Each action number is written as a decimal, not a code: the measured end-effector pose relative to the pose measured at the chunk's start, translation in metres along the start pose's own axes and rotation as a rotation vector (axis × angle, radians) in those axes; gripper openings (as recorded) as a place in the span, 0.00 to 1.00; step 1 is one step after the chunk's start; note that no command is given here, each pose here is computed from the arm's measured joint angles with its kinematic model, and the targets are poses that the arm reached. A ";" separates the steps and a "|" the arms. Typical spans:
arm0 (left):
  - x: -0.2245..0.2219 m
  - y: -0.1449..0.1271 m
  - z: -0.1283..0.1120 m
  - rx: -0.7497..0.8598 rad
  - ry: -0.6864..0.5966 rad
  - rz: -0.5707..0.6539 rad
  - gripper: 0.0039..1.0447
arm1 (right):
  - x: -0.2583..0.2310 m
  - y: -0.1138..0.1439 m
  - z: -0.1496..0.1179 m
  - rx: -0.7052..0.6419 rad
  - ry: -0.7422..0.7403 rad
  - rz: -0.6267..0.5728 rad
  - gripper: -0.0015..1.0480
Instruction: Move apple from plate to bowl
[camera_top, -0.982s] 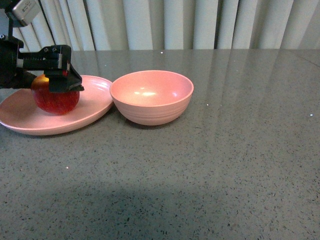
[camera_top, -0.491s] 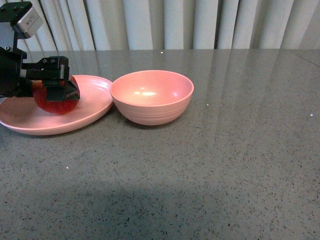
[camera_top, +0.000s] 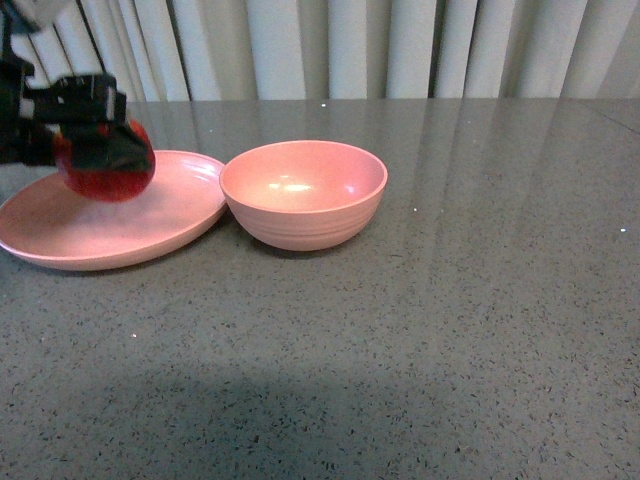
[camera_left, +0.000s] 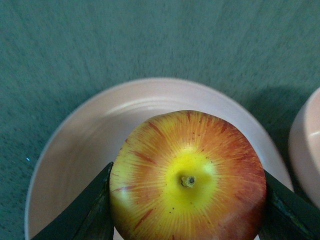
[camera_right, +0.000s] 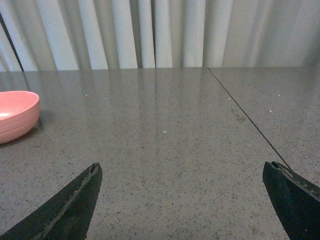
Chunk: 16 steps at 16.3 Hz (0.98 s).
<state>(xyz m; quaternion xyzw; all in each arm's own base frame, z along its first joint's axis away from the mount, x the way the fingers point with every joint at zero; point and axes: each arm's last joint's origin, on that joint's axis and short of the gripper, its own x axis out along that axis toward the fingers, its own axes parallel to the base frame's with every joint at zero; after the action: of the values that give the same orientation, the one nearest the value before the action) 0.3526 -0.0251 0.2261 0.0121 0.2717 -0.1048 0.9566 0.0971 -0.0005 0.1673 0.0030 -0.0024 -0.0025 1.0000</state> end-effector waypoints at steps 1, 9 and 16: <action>-0.013 -0.003 0.015 0.010 -0.050 -0.005 0.64 | 0.000 0.000 0.000 0.000 0.000 0.000 0.94; -0.068 -0.086 0.067 0.117 -0.232 -0.208 0.64 | 0.000 0.000 0.000 0.000 0.000 0.000 0.94; -0.014 -0.132 0.035 0.139 -0.083 -0.266 0.64 | 0.000 0.000 0.000 0.000 0.000 0.000 0.94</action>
<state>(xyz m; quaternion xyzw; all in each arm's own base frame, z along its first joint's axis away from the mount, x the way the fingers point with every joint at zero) 0.3316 -0.1544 0.2675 0.0379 0.2233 -0.2494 0.9415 0.0971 -0.0005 0.1673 0.0030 -0.0024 -0.0023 1.0000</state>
